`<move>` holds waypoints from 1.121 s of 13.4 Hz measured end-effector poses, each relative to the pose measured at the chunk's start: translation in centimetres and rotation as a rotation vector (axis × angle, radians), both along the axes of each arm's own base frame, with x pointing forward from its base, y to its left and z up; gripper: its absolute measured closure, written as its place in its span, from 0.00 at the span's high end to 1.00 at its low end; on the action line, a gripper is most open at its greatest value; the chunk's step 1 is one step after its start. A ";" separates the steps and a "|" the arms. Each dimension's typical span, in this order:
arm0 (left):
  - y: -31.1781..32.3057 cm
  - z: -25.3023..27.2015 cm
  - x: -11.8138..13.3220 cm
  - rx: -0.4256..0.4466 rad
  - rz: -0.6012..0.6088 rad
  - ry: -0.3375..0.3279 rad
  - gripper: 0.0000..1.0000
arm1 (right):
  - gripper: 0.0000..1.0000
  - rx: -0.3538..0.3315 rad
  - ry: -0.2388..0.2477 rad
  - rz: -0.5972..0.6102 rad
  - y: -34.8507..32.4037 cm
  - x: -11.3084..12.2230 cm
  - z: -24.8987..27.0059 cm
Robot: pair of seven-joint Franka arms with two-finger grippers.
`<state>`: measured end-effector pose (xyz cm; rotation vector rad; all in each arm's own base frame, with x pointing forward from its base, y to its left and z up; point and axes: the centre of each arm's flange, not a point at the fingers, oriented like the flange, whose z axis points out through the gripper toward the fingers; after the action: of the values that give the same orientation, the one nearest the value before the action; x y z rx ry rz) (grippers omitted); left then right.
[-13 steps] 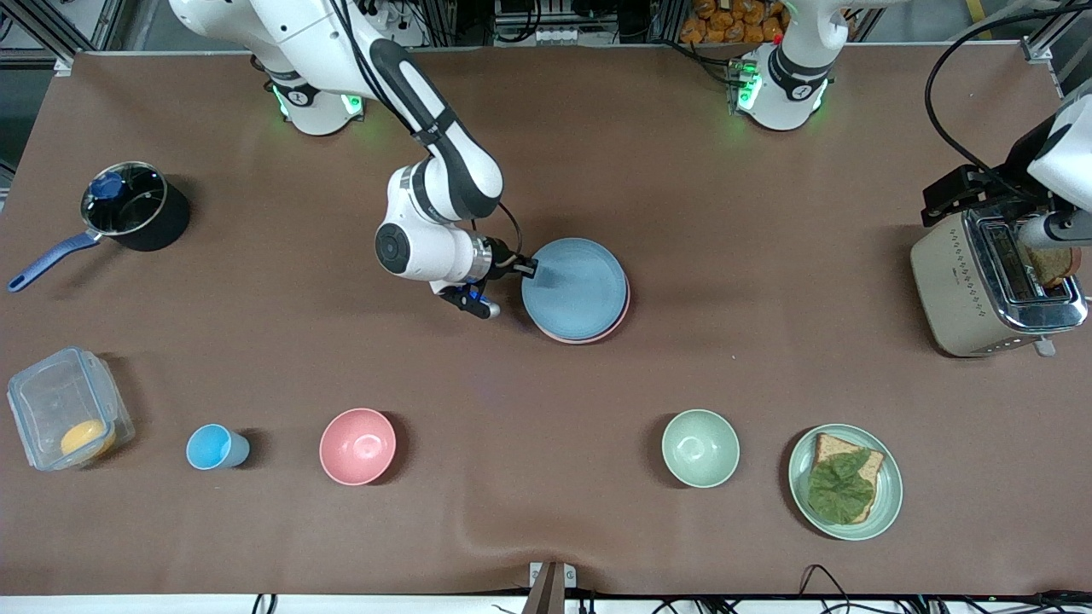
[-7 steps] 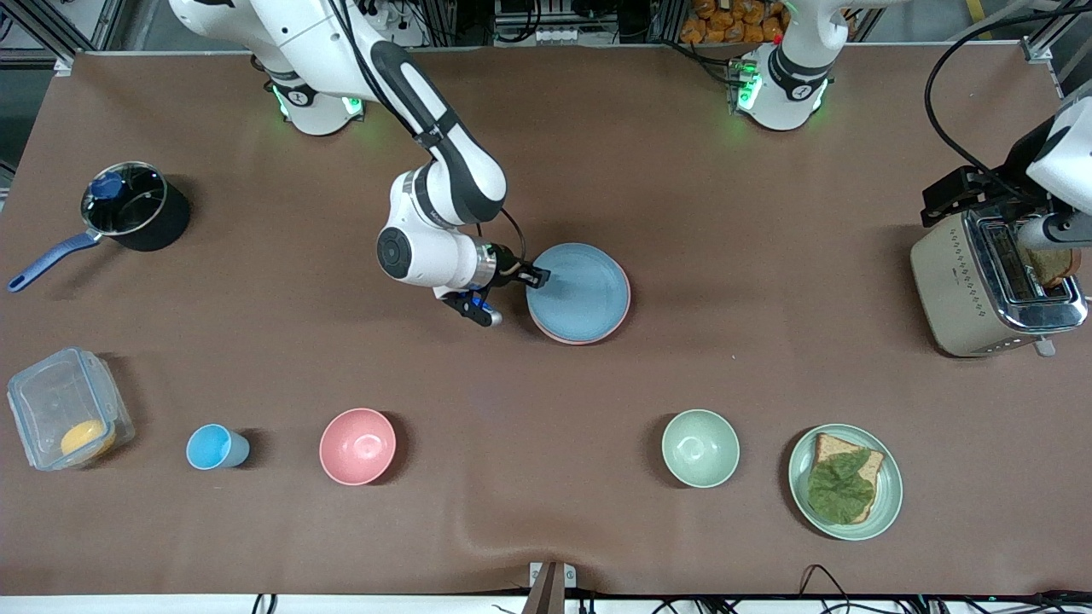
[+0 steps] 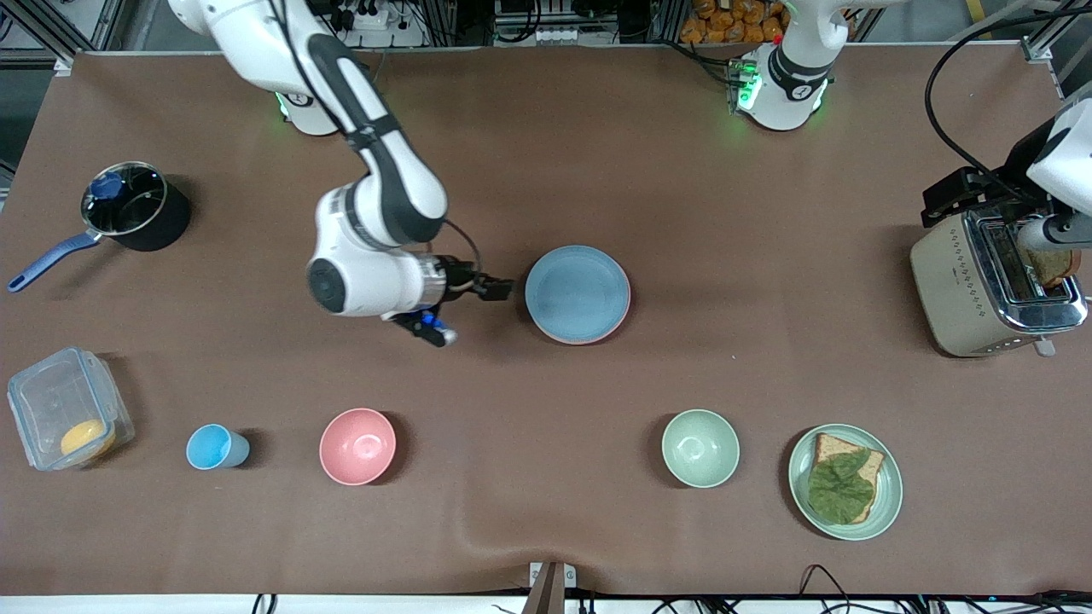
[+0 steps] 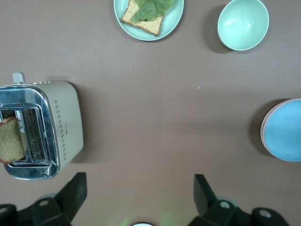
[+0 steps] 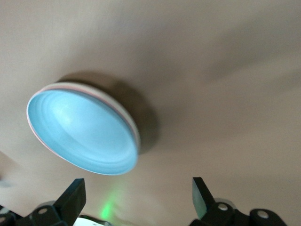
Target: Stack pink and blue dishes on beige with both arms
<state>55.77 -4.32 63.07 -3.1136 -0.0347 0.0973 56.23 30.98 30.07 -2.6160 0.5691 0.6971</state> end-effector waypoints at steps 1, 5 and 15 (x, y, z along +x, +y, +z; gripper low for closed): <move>0.0 0.0 0.0 0.000 0.000 0.001 1.00 | 1.00 -0.008 -0.003 0.033 -2.4 1.2 1.7; 0.0 -0.1 0.1 0.000 -0.001 0.002 1.00 | 1.00 0.038 -0.089 0.184 -14.0 5.5 4.7; 0.0 -0.8 0.3 0.000 -0.001 0.015 1.00 | 1.00 -0.261 -0.360 0.461 -31.4 2.8 25.1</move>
<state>56.10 -4.36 62.24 -3.1121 -0.0334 0.1212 59.00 -0.45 55.20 -3.0544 -0.0608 0.2659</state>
